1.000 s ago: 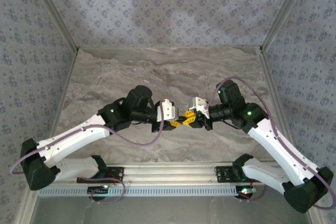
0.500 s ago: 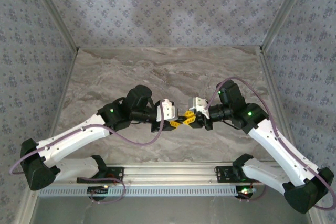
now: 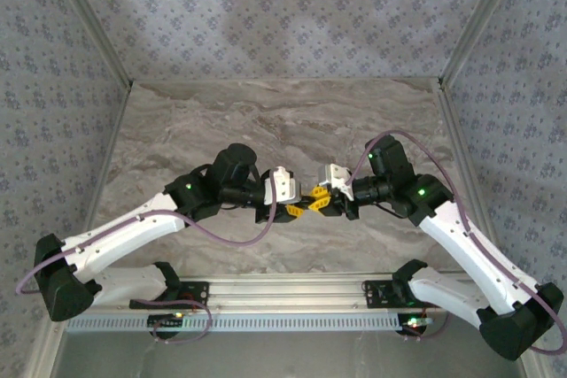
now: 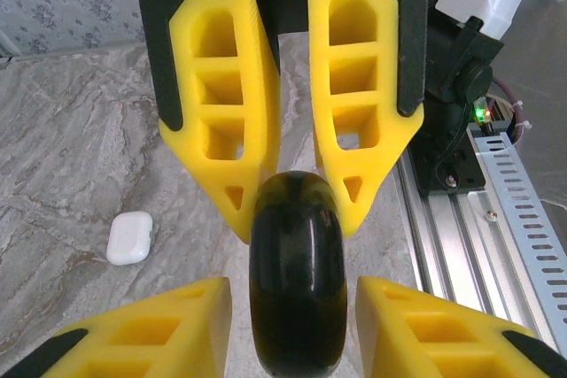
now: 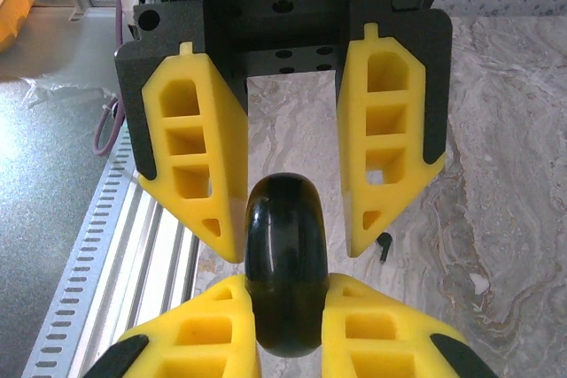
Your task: Insert the wireless bluetooth earbuds into the charging case
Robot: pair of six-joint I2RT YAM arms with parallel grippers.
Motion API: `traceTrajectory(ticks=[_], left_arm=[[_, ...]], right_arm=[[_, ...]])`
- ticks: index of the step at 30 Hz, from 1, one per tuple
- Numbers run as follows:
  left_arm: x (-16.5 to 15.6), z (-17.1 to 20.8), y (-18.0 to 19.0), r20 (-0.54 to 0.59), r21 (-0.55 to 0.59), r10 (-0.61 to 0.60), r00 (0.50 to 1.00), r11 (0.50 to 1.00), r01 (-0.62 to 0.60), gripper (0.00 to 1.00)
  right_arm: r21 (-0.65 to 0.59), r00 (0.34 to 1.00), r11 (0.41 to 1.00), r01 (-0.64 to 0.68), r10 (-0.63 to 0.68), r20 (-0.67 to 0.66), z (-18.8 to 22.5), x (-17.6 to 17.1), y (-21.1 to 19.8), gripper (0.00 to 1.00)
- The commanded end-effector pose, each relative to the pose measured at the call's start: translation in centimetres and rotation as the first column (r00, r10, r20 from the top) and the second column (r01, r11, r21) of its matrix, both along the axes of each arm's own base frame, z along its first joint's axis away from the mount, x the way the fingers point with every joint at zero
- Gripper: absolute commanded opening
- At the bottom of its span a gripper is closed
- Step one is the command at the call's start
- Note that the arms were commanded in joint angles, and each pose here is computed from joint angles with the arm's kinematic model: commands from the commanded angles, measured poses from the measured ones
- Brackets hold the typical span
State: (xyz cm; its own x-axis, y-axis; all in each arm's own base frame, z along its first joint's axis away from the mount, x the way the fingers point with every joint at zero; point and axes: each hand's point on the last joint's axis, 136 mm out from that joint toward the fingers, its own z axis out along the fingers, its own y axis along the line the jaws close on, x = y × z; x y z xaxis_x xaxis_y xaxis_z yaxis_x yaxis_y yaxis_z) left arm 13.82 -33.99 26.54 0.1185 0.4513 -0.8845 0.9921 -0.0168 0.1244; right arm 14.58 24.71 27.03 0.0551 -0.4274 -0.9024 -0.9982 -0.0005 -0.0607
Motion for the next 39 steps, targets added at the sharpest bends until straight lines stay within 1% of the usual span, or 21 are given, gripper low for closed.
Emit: traceTrajectory(ticks=[1, 6, 14, 16, 22, 24, 25, 27, 28, 31, 32, 39], left_arm=[[-0.3, 0.6, 0.0, 0.009, -0.019, 0.002, 1.0, 1.0, -0.002, 0.41], [-0.2, 0.5, 0.0, 0.004, -0.019, 0.01, 1.0, 1.0, -0.01, 0.45], [-0.4, 0.2, 0.1, -0.007, -0.014, 0.007, 1.0, 1.0, -0.007, 0.44], [-0.5, 0.2, 0.1, -0.008, -0.014, 0.004, 1.0, 1.0, -0.004, 0.42], [-0.8, 0.3, -0.1, -0.013, -0.019, -0.01, 1.0, 1.0, 0.009, 0.3], [-0.8, 0.3, -0.1, -0.015, -0.018, -0.009, 1.0, 1.0, 0.009, 0.27], [-0.8, 0.4, -0.1, -0.016, -0.02, -0.009, 1.0, 1.0, 0.008, 0.26], [-0.8, 0.5, -0.1, -0.016, -0.023, -0.008, 1.0, 1.0, 0.008, 0.24], [-0.8, 0.5, -0.1, -0.017, -0.027, -0.008, 1.0, 1.0, 0.008, 0.24], [-0.8, 0.8, -0.2, -0.019, -0.038, -0.009, 1.0, 0.999, 0.008, 0.23], [-0.8, 0.8, -0.2, -0.021, -0.04, -0.008, 1.0, 0.999, 0.007, 0.23], [-0.9, 0.7, -0.3, -0.031, -0.046, -0.01, 0.999, 0.999, 0.009, 0.23]], right_arm=[[0.03, 0.999, 1.0, -0.006, 0.004, 0.044, 1.7, -0.2, 0.1, 0.16], [0.031, 0.999, 0.999, -0.008, 0.006, 0.043, 1.7, -0.3, 0.1, 0.16], [0.03, 0.999, 1.0, 0.0, -0.001, 0.05, 1.7, -0.1, 0.0, 0.16], [0.027, 0.999, 1.0, 0.0, -0.001, 0.048, 1.6, -0.1, 0.0, 0.16], [0.025, 0.999, 1.0, 0.003, -0.004, 0.05, 1.6, -0.1, 0.0, 0.16], [0.025, 0.999, 1.0, 0.005, -0.007, 0.052, 1.6, 0.0, 0.0, 0.17], [0.023, 0.999, 1.0, 0.008, -0.009, 0.053, 1.6, 0.0, 0.0, 0.18], [0.02, 0.999, 1.0, 0.022, -0.023, 0.046, 1.5, 0.1, -0.1, 0.3], [0.035, 0.997, 0.999, 0.037, -0.039, 0.065, 1.8, 0.5, 0.0, 0.34], [0.049, 0.995, 0.997, 0.064, -0.067, 0.074, 2.0, 0.8, -0.1, 0.41], [0.053, 0.994, 0.996, 0.075, -0.079, 0.078, 2.1, 1.0, -0.2, 0.43], [0.088, 0.987, 0.988, 0.126, -0.134, 0.085, 3.2, 1.8, -1.1, 0.45]])
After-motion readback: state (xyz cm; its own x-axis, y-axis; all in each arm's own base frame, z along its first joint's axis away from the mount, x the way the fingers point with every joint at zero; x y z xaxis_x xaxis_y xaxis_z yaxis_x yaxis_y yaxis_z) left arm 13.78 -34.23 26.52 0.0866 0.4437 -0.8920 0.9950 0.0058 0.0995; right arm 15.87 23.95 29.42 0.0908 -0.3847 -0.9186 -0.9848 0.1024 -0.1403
